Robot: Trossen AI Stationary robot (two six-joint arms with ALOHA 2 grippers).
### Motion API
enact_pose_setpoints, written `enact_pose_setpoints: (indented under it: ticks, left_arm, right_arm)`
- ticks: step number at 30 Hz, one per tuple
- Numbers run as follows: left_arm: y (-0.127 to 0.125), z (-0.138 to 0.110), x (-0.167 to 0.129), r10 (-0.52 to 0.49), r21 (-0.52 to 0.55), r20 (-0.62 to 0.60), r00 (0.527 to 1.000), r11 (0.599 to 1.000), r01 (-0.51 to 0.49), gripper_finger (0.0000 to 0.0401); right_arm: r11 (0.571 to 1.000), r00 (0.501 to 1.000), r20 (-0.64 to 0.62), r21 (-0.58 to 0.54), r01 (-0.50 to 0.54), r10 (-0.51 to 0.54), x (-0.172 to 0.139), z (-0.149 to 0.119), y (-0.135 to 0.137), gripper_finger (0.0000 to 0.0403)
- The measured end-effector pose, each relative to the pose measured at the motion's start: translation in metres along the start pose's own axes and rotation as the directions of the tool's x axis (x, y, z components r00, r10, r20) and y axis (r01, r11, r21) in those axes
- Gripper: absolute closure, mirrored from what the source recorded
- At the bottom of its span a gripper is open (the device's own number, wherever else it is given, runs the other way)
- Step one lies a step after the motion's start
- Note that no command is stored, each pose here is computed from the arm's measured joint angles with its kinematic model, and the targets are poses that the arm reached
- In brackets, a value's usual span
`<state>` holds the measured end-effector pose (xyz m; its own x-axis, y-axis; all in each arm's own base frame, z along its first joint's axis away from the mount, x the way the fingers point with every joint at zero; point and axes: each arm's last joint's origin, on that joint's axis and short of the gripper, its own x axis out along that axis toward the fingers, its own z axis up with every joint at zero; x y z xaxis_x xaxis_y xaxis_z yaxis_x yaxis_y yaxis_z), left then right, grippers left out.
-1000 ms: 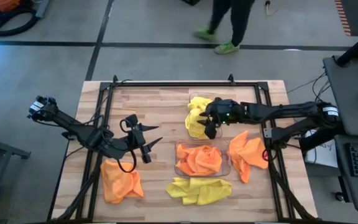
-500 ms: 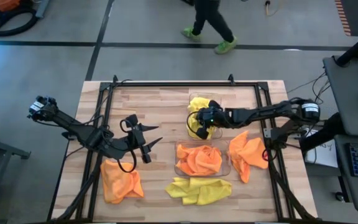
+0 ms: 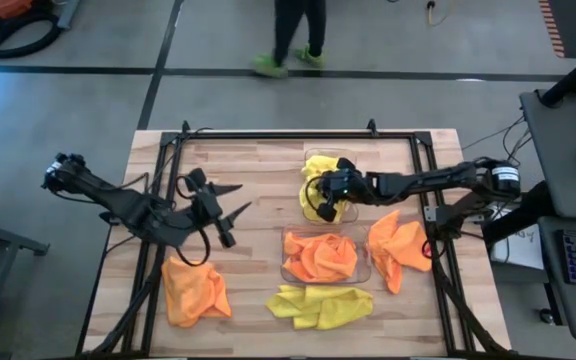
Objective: Sort microfiber towel by color & place in baskets
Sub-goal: Put the yellow towel into the top transparent bin
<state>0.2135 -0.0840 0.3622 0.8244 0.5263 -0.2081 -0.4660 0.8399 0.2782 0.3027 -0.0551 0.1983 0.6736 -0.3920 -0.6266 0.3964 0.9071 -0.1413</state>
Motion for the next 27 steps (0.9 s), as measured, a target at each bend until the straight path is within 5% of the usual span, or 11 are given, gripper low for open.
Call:
enact_pose_setpoints:
  ticks: [7, 14, 27]
  left_arm:
    - [0.0, -0.015, 0.001, -0.005, 0.002, -0.061, 0.998, 1.0, 0.005, 0.021]
    - [-0.011, -0.04, 0.005, -0.135, -0.073, -0.134, 0.982, 0.989, 0.126, 0.021]
    - [-0.02, -0.043, 0.01, -0.145, -0.061, -0.153, 0.978, 0.989, 0.137, 0.021]
  right_arm:
    - [1.0, 0.999, 0.053, 0.016, -0.013, 0.012, -0.019, 0.009, -0.003, 0.0394]
    - [0.999, 0.997, 0.078, 0.042, -0.02, 0.017, -0.032, 0.014, -0.006, 0.0394]
    - [0.993, 0.997, 0.077, 0.116, -0.029, 0.02, -0.047, 0.015, -0.011, 0.0394]
